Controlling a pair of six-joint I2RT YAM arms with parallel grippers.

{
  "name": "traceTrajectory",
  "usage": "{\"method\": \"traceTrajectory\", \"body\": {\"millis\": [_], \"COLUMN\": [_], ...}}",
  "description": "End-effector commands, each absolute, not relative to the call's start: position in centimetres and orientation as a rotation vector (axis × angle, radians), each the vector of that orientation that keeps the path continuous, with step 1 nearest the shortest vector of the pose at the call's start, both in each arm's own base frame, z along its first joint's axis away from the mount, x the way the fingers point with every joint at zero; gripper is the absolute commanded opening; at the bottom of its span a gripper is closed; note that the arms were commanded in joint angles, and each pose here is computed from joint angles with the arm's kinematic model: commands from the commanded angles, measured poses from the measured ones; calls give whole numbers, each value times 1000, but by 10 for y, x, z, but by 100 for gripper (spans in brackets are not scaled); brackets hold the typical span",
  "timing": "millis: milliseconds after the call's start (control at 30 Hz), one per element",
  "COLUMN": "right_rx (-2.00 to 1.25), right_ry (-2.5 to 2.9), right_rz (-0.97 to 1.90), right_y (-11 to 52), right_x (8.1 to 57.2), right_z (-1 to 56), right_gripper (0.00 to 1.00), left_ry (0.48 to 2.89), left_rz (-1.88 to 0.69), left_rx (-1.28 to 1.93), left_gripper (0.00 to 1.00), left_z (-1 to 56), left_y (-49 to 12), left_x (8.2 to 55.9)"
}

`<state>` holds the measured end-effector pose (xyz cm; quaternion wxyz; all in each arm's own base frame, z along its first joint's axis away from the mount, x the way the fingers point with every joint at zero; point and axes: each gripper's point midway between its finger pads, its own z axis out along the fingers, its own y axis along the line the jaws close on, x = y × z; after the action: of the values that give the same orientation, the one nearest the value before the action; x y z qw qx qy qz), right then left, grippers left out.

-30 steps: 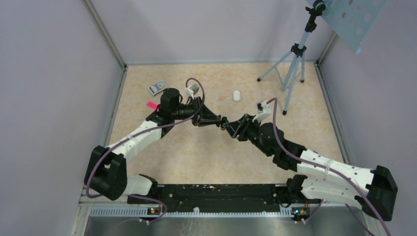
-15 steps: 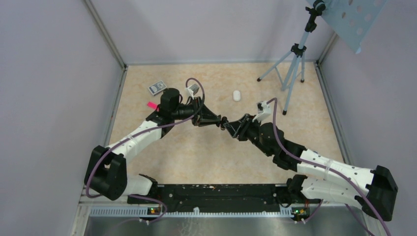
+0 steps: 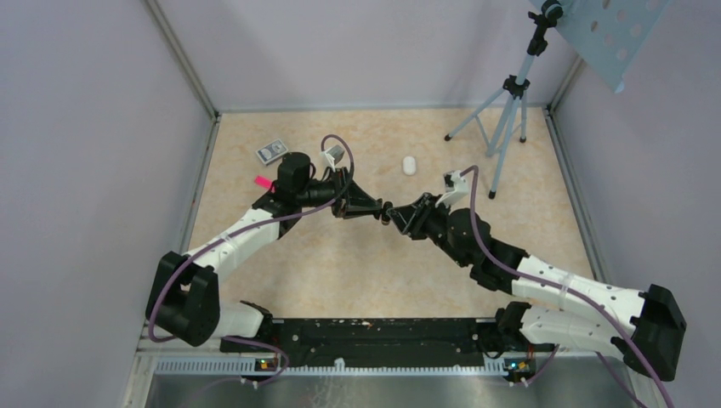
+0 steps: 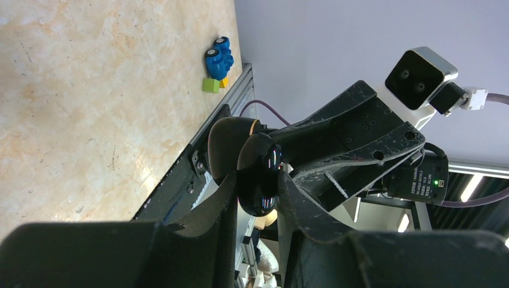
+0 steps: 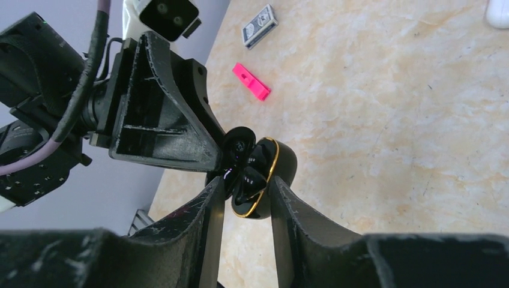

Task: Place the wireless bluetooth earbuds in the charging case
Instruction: Insert the left earbud into the left side groove of the charging case.

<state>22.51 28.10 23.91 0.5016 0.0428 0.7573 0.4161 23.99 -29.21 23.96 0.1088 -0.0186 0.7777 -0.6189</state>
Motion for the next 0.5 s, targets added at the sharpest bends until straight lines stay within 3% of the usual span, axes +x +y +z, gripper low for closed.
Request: {"method": "traceTrajectory", "body": {"millis": [0, 467], "right_rx": [116, 106], "right_ry": [1726, 1743], "right_rz": [1057, 1051], "right_y": [285, 286], "right_x": [232, 232], "right_z": [277, 273], "right_gripper": [32, 20], "left_ry": [2254, 2255], "left_rz": [-1828, -1829], "left_rx": [-14, -15], "left_gripper": [0, 0], "left_z": [244, 245], "left_y": [-292, -291], "left_x": [239, 239]}}
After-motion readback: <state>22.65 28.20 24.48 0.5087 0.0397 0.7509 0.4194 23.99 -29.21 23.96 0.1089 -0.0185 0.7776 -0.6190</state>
